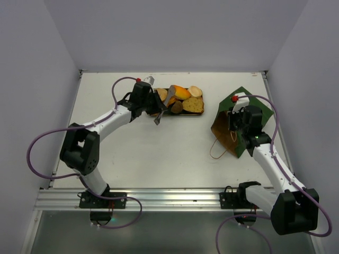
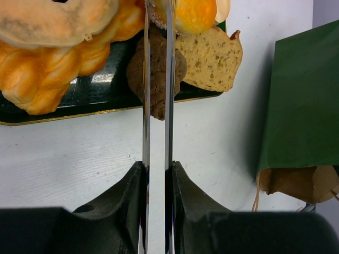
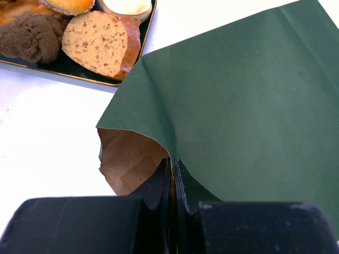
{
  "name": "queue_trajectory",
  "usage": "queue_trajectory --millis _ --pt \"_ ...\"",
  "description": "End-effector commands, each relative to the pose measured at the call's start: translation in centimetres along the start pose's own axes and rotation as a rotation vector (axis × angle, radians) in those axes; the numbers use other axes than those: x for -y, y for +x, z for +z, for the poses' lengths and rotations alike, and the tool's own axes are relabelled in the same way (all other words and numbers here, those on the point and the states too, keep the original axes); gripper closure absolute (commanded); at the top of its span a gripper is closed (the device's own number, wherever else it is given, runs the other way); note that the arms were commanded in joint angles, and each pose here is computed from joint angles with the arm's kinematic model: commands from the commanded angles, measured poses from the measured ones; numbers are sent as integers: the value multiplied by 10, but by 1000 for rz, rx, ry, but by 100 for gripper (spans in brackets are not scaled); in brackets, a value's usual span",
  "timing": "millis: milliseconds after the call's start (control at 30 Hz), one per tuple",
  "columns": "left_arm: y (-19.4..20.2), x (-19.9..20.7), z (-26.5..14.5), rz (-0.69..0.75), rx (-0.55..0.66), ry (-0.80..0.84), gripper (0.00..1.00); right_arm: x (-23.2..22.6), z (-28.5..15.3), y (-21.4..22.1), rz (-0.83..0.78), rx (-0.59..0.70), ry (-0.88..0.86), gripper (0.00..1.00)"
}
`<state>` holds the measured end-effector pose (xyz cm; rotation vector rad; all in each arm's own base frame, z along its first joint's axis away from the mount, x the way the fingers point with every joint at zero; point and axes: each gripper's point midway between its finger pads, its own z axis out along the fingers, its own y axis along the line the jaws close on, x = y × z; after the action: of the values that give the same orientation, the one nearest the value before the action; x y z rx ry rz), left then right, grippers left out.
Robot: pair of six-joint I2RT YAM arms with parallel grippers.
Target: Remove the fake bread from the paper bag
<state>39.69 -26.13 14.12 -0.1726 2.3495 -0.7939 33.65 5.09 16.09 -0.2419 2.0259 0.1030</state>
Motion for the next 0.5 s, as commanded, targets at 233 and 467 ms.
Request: queue_trajectory --millis 233,467 --pt "-29 15 -10 23 43 73 75 4 -4 -20 -13 73 11 97" --pt "-31 17 -12 27 22 112 75 3 -4 -20 -13 73 9 97"
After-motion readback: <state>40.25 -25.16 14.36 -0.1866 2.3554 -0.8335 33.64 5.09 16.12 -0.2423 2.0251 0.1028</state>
